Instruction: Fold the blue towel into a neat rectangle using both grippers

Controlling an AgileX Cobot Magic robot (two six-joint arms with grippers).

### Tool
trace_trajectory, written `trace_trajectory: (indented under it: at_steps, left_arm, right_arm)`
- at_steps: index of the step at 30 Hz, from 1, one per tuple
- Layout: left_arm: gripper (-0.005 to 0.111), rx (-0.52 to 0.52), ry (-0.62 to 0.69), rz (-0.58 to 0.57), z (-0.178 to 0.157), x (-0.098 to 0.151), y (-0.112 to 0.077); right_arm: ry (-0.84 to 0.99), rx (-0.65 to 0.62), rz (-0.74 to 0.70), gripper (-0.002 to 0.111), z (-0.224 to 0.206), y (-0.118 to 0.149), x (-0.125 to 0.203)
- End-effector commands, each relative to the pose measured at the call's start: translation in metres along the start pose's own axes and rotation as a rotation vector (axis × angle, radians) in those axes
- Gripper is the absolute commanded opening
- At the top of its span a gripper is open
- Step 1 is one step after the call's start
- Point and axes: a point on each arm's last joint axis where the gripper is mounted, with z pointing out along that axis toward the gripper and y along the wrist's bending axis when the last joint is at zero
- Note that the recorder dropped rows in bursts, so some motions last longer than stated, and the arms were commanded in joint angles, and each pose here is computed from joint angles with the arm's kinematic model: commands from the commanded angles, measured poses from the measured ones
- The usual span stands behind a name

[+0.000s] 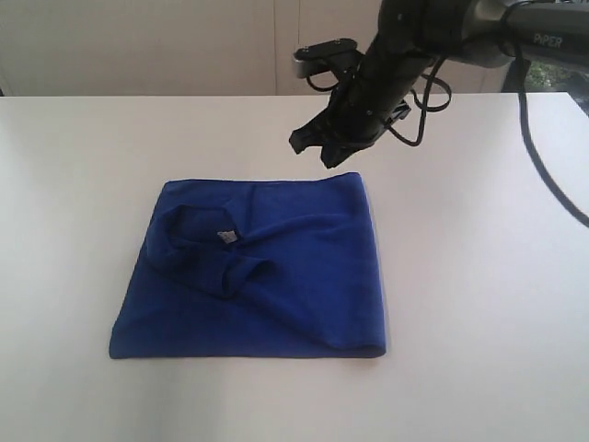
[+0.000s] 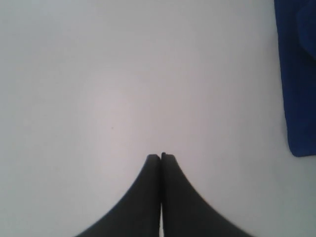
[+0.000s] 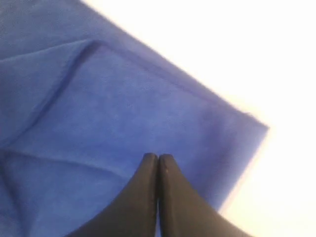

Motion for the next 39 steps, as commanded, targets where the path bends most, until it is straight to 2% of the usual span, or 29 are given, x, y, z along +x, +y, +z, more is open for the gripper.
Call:
trace_trajectory:
  at_steps: [1, 12, 18, 24, 29, 35, 39]
  left_arm:
    - [0.0, 0.001, -0.004, -0.009, -0.003, 0.0, 0.0]
    - [0.0, 0.001, -0.004, -0.009, -0.003, 0.0, 0.0]
    - [0.0, 0.001, -0.004, -0.009, -0.003, 0.0, 0.0]
    - [0.0, 0.001, -0.004, -0.009, -0.003, 0.0, 0.0]
    - [0.0, 0.001, -0.004, -0.009, -0.003, 0.0, 0.0]
    - [0.0, 0.001, -0.004, -0.009, -0.003, 0.0, 0.0]
    - [0.0, 0.001, -0.004, -0.009, -0.003, 0.0, 0.0]
  right_arm:
    - [-0.008, 0.025, 0.026, 0.0, 0.021, -0.018, 0.004]
    - [0.041, 0.068, 0.013, 0.0, 0.072, -0.034, 0.019]
    - [0.138, 0.146, -0.081, 0.0, 0.078, -0.043, 0.029]
    - [0.25, 0.215, -0.1, 0.0, 0.075, -0.049, 0.039]
    - [0.344, 0.214, -0.051, 0.0, 0.072, -0.054, 0.049]
    - [0.574, 0.18, 0.036, 0.0, 0.062, -0.054, 0.069]
    - [0.584, 0.162, 0.077, 0.0, 0.064, -0.051, 0.074]
